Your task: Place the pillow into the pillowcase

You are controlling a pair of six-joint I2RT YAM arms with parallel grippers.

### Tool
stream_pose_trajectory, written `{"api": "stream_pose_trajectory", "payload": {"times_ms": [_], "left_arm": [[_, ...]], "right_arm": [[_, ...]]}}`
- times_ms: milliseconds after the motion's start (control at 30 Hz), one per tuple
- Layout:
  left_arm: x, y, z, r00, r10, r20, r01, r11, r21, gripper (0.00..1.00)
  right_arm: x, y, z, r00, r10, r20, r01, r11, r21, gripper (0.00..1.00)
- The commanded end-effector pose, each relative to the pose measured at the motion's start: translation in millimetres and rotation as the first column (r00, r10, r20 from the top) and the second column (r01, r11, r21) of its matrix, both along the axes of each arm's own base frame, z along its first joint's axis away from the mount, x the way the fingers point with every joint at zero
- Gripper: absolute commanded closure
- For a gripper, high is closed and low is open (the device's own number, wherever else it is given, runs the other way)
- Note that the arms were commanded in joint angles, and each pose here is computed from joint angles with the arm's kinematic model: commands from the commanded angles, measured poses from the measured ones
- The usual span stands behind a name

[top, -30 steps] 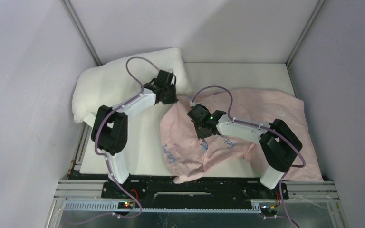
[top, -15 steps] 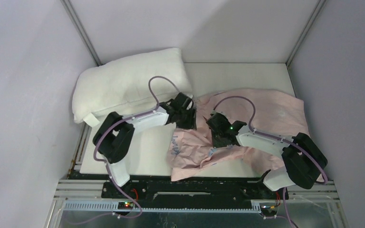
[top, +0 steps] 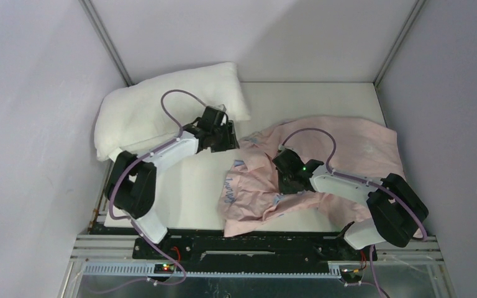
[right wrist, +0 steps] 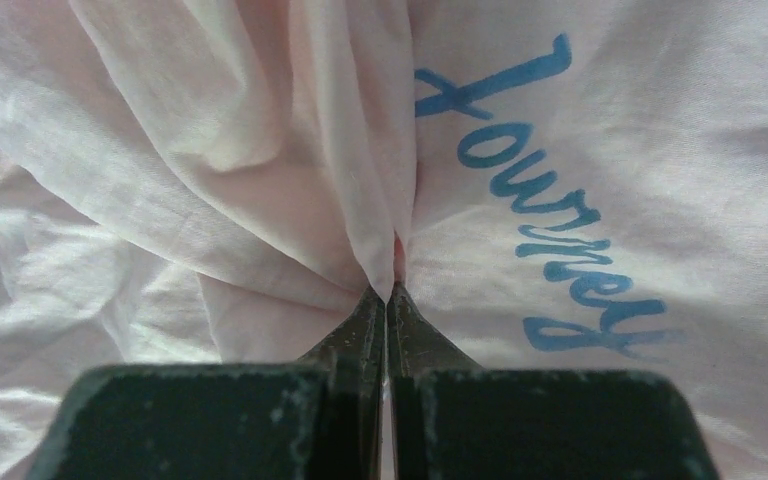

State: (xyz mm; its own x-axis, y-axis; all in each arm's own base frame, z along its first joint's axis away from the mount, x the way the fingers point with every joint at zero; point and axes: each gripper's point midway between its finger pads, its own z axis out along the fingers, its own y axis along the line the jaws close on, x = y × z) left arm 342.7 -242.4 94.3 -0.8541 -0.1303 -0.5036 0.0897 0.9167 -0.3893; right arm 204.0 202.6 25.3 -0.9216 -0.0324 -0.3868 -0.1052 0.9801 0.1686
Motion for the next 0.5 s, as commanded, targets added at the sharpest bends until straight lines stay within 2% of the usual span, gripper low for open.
{"api": "stream_pose_trajectory", "payload": {"times_ms": [0, 167, 300, 467], "left_arm": [[26.0, -5.6, 14.4, 0.998, 0.045, 0.032, -0.044, 0.997, -0.058, 0.42], [27.3, -15.6, -8.5, 0.998, 0.058, -0.024, -0.06, 0.994, -0.086, 0.47], [23.1, -11.2, -22.7, 0.995, 0.083, -0.051, -0.086, 0.995, -0.052, 0.6], [11.7, -9.5, -38.1, 0.995, 0.075, -0.068, -0.076, 0.997, -0.009, 0.64]], "right_arm": [[5.4, 1.0, 6.4, 0.999, -0.017, 0.03, 0.016, 0.999, 0.028, 1.0], [6.5, 2.7, 6.8, 0.999, -0.017, 0.034, 0.016, 0.999, 0.034, 1.0], [5.7, 3.1, 4.8, 0.999, -0.014, 0.032, 0.013, 0.999, 0.03, 1.0], [4.8, 3.8, 0.6, 1.0, -0.007, 0.023, 0.007, 1.0, 0.029, 1.0]]}}
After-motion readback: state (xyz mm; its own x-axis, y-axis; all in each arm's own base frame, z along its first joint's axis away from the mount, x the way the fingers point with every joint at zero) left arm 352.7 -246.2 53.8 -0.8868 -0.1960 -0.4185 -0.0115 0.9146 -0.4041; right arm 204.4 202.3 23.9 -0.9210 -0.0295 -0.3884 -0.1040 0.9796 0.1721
